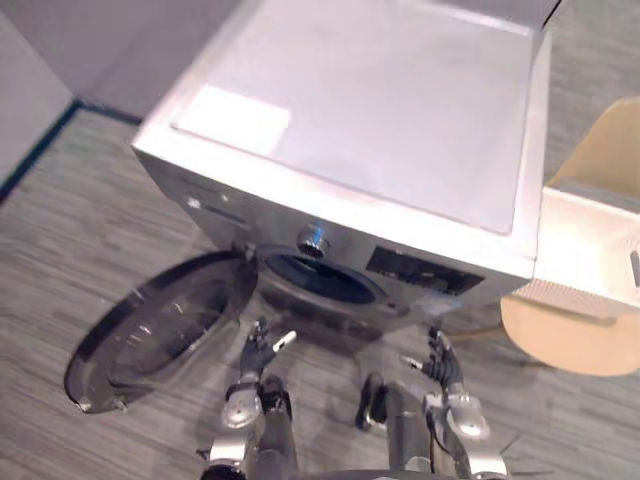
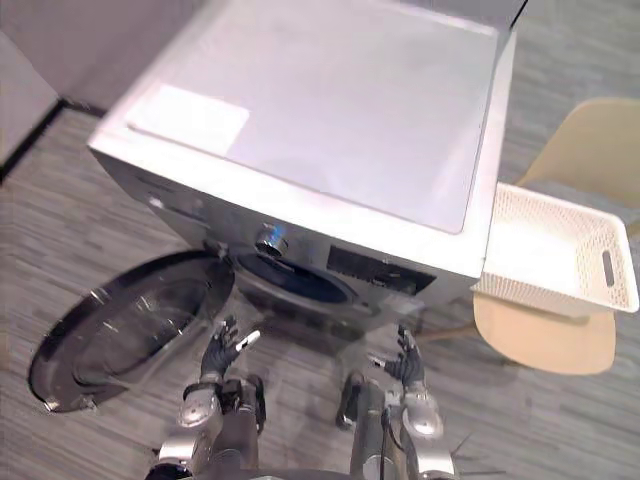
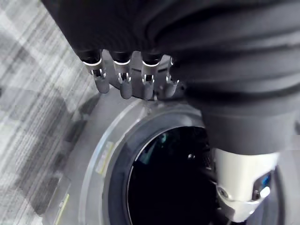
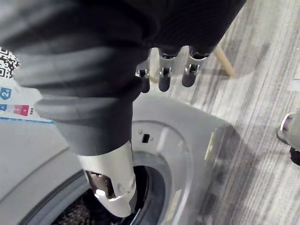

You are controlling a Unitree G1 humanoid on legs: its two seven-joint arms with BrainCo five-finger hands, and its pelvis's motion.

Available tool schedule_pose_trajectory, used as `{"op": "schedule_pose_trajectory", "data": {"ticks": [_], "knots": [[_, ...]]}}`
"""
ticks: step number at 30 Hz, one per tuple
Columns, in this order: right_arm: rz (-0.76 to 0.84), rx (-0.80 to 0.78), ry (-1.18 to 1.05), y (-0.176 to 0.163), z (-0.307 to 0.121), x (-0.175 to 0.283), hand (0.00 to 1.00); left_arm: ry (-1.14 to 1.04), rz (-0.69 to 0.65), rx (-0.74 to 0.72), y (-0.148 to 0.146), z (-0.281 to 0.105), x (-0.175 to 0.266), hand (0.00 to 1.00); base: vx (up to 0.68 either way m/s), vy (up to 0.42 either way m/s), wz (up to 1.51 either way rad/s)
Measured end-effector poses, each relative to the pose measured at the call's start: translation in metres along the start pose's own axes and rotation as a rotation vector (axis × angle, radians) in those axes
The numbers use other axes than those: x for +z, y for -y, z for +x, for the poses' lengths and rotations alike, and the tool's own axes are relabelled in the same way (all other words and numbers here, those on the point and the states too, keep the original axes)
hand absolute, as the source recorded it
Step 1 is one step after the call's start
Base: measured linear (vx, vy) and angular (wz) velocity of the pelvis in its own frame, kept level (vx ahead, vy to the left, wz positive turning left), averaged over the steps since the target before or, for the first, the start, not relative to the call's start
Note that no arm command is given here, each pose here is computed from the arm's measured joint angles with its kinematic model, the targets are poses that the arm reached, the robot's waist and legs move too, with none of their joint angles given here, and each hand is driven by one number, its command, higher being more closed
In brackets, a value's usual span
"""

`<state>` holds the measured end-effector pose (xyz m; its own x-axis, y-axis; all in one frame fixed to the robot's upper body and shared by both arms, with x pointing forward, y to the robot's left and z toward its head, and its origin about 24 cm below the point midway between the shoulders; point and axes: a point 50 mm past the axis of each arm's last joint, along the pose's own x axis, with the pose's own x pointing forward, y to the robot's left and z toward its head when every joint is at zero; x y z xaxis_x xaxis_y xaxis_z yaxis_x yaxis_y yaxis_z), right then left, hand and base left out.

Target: Pick up the laundry basket with both hands and put the clothes into the washing machine.

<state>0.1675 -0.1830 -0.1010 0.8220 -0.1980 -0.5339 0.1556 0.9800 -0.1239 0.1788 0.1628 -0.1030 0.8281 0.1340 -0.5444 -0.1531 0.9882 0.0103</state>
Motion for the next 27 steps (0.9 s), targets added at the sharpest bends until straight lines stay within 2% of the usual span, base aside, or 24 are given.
{"op": "schedule_pose_trajectory", "data": {"ticks": [6, 11, 15, 18, 23, 27], "knots": [[-0.038, 0.024, -0.126, -0.002, 0.003, -0.022, 0.00, -0.120, 0.119, 0.015, -0.016, -0.007, -0.028, 0.00, 0.09, 0.089, -0.39], [-0.112, 0.065, -0.066, -0.007, 0.019, 0.000, 0.00, -0.067, 0.182, 0.014, -0.021, 0.007, -0.009, 0.00, -0.07, 0.087, -0.47], [-0.127, 0.070, -0.076, -0.006, 0.021, -0.001, 0.00, -0.018, 0.172, 0.028, -0.024, 0.010, 0.002, 0.00, -0.17, 0.047, 0.10], [-0.119, 0.064, -0.123, -0.004, 0.019, -0.011, 0.00, -0.091, 0.136, 0.076, -0.034, -0.004, -0.019, 0.00, -0.19, -0.027, -0.05], [-0.125, -0.002, -0.117, 0.011, 0.031, 0.001, 0.00, -0.101, 0.086, 0.031, -0.009, -0.005, -0.022, 0.00, -0.30, -0.032, -0.18], [-0.090, -0.045, -0.146, 0.016, 0.025, -0.009, 0.00, -0.102, 0.116, -0.011, -0.001, -0.006, -0.024, 0.00, -0.28, 0.006, 0.19]]}}
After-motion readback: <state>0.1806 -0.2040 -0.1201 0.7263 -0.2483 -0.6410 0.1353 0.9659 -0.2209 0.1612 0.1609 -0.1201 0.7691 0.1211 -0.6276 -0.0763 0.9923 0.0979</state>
